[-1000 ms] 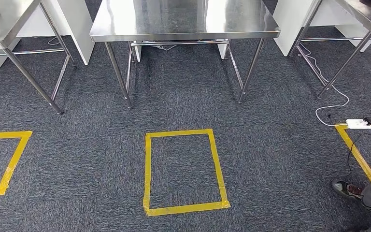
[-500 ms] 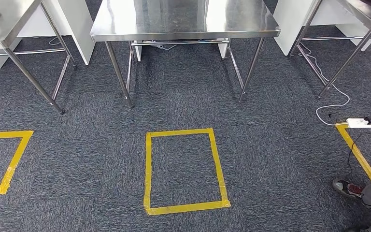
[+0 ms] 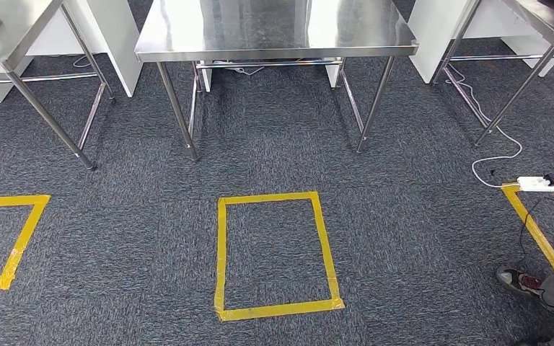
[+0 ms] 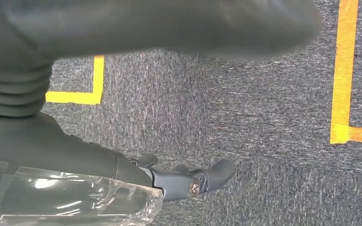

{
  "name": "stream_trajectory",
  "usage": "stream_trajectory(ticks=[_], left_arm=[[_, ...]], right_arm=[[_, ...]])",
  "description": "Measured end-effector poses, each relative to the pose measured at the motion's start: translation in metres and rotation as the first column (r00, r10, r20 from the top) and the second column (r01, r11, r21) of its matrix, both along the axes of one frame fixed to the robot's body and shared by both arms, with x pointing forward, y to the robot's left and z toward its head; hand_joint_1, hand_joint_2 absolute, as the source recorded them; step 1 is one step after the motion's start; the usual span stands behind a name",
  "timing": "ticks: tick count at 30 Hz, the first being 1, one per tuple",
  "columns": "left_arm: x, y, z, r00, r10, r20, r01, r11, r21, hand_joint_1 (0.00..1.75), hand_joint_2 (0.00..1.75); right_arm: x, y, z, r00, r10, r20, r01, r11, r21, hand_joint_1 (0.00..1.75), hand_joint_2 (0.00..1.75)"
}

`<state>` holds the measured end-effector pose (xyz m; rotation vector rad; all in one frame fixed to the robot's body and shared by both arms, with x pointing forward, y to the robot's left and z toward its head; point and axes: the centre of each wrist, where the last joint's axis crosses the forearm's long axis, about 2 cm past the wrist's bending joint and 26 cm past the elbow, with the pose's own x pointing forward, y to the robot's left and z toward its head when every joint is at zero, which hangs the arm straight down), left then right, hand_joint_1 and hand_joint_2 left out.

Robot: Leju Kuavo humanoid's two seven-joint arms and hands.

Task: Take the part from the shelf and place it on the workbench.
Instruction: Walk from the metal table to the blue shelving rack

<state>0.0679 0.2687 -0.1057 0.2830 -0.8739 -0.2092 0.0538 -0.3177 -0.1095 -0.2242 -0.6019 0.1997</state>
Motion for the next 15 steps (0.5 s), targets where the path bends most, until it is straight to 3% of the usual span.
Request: stream_trajectory(ticks=[15], left_arm=[[-0.0012,-0.0002,-0.0002,1.000,0.009,0.005,-0.009,1.000,0.002,0.00,0.00]], right_arm=[[-0.0004,0.0011,-0.0002,1.000,0.005,-0.009,-0.005,1.000,0.015,0.00,0.00]])
